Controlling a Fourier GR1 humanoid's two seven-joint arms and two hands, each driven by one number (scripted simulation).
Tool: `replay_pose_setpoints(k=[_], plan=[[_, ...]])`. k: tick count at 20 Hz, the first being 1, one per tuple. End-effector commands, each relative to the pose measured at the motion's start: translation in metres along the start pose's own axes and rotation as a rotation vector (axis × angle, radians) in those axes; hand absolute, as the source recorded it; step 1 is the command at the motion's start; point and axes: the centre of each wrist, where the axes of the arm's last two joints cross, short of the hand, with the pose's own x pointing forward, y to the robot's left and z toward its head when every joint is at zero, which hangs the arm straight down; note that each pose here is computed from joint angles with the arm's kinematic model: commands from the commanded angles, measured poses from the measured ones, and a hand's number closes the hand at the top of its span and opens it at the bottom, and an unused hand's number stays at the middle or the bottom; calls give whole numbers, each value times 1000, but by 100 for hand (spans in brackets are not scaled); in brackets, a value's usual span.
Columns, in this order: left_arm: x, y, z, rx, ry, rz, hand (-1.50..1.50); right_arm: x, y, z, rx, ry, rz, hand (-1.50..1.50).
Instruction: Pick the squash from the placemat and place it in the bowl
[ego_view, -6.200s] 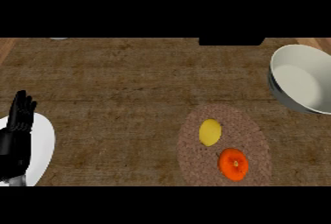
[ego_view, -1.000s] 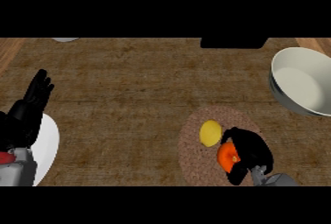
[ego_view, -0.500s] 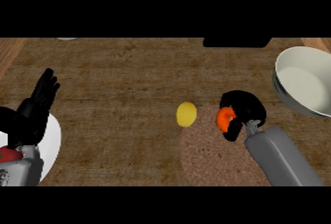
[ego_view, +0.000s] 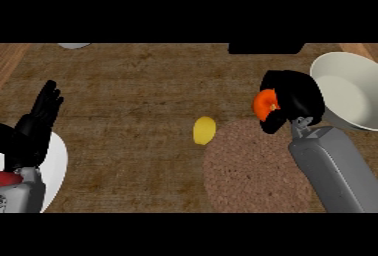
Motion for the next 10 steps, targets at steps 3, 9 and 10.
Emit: replay_pose_setpoints(k=[3,9,10], plan=[[3,-1,3,10,3,0,0,-10,-72,20,-358,50,-121,150],[-1,3,-2,-7,-13,1,0,-38,-114,40,-413,116,-173,150],[10,-1,5,-15,-9,0,0,-49,-128,20,-434,143,-216,150]])
